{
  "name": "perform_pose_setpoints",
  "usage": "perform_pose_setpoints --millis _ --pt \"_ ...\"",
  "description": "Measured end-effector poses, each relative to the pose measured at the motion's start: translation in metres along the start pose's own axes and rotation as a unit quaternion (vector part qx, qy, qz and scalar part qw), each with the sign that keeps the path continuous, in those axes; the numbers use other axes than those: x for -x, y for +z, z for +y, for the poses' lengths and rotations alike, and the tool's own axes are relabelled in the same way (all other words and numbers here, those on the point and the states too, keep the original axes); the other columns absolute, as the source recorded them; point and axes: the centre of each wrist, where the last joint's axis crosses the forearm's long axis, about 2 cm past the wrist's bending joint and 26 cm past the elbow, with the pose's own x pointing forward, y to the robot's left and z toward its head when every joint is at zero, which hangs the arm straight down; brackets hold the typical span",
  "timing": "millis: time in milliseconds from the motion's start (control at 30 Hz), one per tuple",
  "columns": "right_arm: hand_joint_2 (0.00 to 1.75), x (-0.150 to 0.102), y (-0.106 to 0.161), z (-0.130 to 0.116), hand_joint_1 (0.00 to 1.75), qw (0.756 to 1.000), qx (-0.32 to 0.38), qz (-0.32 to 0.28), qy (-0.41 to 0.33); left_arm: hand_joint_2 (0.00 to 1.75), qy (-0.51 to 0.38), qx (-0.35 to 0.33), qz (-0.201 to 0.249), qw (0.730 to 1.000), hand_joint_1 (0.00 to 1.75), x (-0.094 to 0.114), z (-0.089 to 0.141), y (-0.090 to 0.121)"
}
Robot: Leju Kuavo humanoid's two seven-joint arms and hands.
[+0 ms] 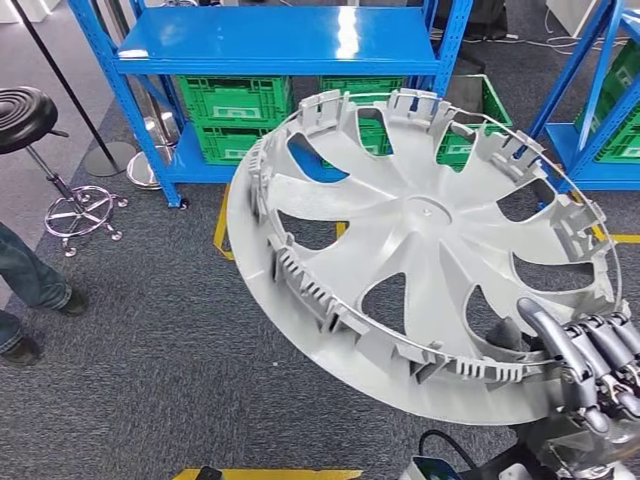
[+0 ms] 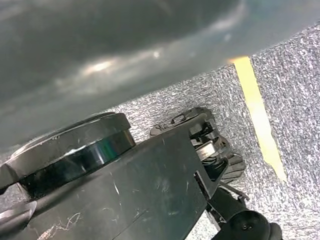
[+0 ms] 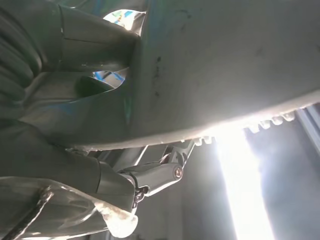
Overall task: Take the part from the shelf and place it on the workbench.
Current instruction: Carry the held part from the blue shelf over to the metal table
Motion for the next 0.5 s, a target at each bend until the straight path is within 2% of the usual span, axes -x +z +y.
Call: perform_pose_setpoints --millis 500 --pt "1.75 0.0000 0.0026 0.0022 1.75 1.000 0.004 0.014 -0.014 0.00 0.001 0.000 -0.002 1.000 0.00 -0.0004 0.0002 -0.0002"
